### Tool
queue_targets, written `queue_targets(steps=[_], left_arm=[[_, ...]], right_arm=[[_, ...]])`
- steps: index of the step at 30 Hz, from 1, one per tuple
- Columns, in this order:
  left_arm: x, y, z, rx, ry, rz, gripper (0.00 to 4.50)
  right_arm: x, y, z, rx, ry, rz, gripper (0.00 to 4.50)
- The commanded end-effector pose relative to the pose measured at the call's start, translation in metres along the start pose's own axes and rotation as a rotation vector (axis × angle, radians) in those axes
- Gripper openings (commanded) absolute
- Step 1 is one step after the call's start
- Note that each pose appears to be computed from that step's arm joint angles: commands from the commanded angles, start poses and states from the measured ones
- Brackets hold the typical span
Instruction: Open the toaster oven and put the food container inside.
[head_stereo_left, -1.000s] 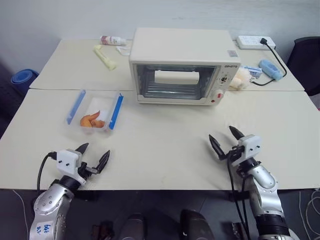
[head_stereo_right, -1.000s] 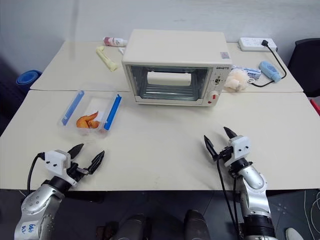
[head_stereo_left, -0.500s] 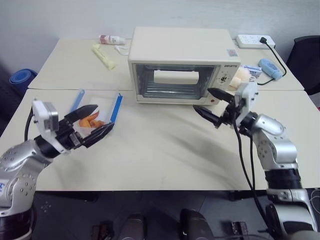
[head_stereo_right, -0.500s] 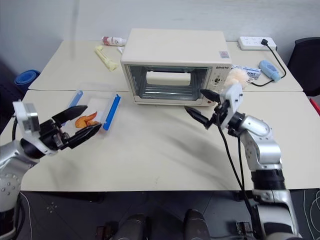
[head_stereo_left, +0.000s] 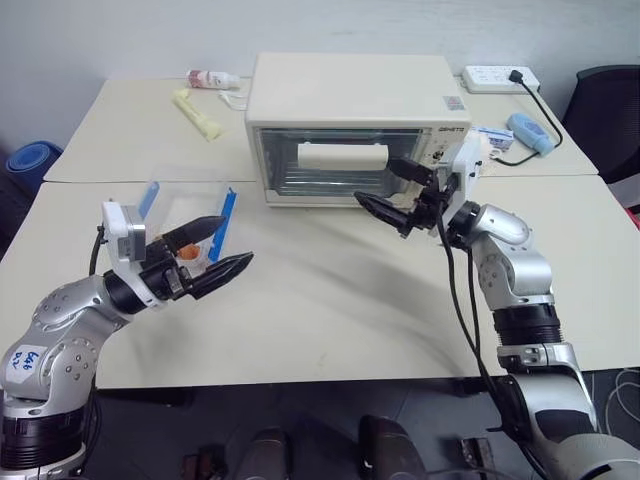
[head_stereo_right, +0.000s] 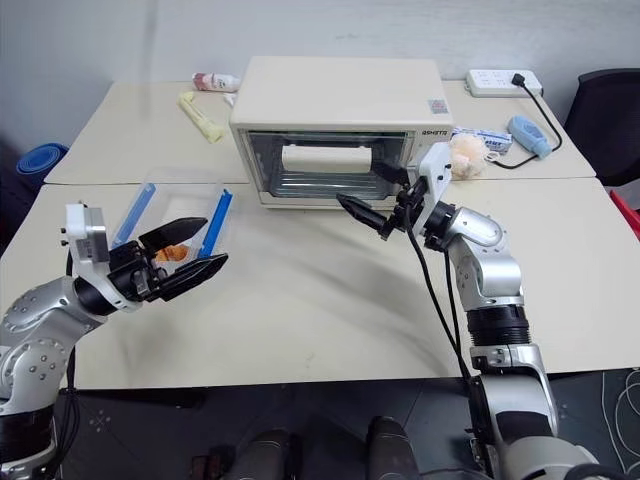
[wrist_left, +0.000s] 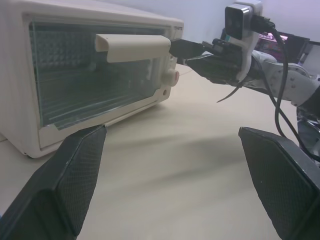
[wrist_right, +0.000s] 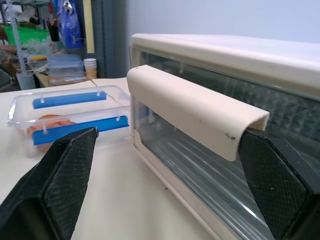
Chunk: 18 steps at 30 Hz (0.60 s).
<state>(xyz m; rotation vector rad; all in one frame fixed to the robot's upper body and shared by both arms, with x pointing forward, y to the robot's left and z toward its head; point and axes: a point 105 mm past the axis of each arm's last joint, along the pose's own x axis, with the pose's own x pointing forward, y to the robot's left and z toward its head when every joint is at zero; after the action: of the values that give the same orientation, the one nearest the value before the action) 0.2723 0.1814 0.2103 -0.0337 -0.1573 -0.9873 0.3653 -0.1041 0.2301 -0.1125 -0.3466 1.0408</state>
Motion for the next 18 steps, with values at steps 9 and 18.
queue_targets(steps=[9, 18], left_arm=[[0.004, 0.034, 0.033, 0.066, -0.113, 0.079, 3.28], [0.053, 0.080, 0.019, 0.139, -0.095, 0.095, 0.60]], right_arm=[[-0.026, 0.056, -0.026, -0.077, 0.119, 0.204, 4.50], [-0.022, 0.055, -0.028, -0.091, 0.114, 0.191, 4.50]])
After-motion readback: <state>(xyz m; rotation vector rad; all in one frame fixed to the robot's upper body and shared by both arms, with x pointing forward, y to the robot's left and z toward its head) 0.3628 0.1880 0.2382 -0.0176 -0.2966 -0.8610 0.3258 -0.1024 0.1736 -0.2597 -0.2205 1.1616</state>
